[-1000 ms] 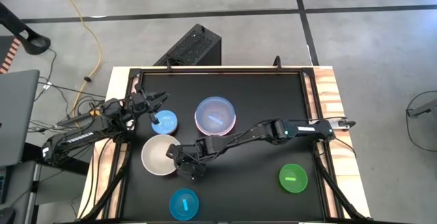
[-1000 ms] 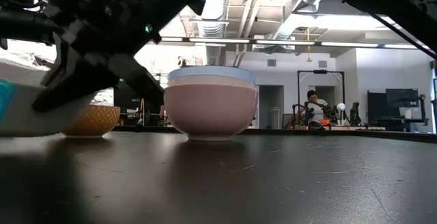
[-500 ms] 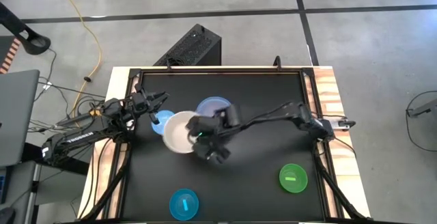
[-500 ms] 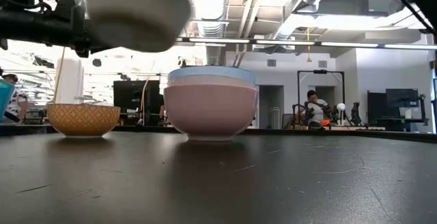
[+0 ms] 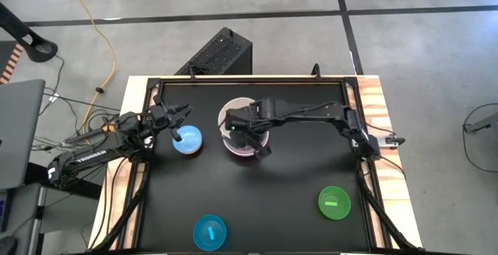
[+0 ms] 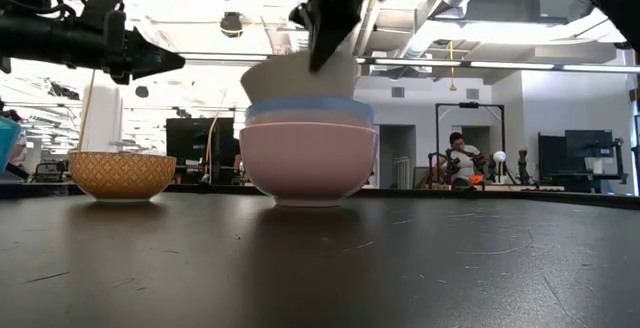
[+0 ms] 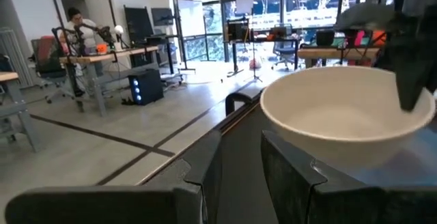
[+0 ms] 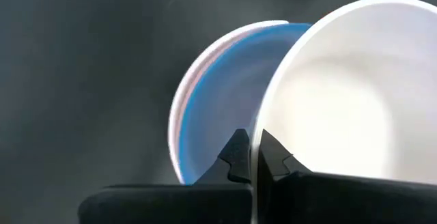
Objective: Nest bowls inside each other
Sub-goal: Stack the white bowl on top of the blue transparent bowl
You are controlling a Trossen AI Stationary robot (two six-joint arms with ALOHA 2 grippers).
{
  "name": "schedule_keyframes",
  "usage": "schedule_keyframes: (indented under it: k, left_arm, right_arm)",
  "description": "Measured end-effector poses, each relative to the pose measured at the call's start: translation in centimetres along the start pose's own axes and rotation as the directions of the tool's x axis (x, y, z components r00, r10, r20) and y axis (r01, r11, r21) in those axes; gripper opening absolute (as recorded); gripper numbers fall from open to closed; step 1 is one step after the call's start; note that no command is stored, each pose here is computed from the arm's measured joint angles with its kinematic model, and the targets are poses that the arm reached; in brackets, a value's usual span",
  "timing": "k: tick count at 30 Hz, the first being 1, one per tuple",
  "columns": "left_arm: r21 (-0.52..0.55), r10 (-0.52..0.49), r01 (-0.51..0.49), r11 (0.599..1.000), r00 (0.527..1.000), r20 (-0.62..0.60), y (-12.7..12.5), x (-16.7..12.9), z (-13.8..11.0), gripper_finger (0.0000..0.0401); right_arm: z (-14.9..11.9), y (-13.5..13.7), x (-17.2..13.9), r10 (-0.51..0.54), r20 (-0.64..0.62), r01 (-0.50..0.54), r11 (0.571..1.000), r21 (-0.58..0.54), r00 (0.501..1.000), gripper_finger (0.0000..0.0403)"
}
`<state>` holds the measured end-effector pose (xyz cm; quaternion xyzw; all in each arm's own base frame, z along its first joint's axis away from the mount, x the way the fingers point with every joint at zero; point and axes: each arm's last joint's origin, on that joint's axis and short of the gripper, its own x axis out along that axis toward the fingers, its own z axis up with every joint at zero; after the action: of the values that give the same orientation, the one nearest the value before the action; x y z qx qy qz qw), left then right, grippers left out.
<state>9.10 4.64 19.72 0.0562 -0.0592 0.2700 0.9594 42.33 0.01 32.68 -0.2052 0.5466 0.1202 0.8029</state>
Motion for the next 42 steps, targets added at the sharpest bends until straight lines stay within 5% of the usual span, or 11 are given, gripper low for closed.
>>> schedule_keyframes:
  k: [13, 26, 42]
  left_arm:
    - [0.014, 0.024, -0.024, 1.0, 0.999, -0.036, 0.0, 0.0, -0.3, 0.0094]
    - [0.016, 0.056, -0.055, 0.998, 0.998, -0.042, 0.1, 0.0, -0.4, 0.0094]
    - [0.014, 0.055, -0.055, 0.998, 0.998, -0.042, 0.1, 0.0, -0.4, 0.0094]
  right_arm:
    - [-4.6, 1.3, 0.9, -0.106, 0.178, 0.091, 0.992, 0.092, 0.978, 0.0]
    - [-3.4, 3.3, 1.0, -0.132, 0.197, 0.124, 0.991, 0.053, 0.971, 0.0]
    - [-3.5, 3.9, 2.9, -0.125, 0.197, 0.099, 0.986, 0.136, 0.972, 0.0]
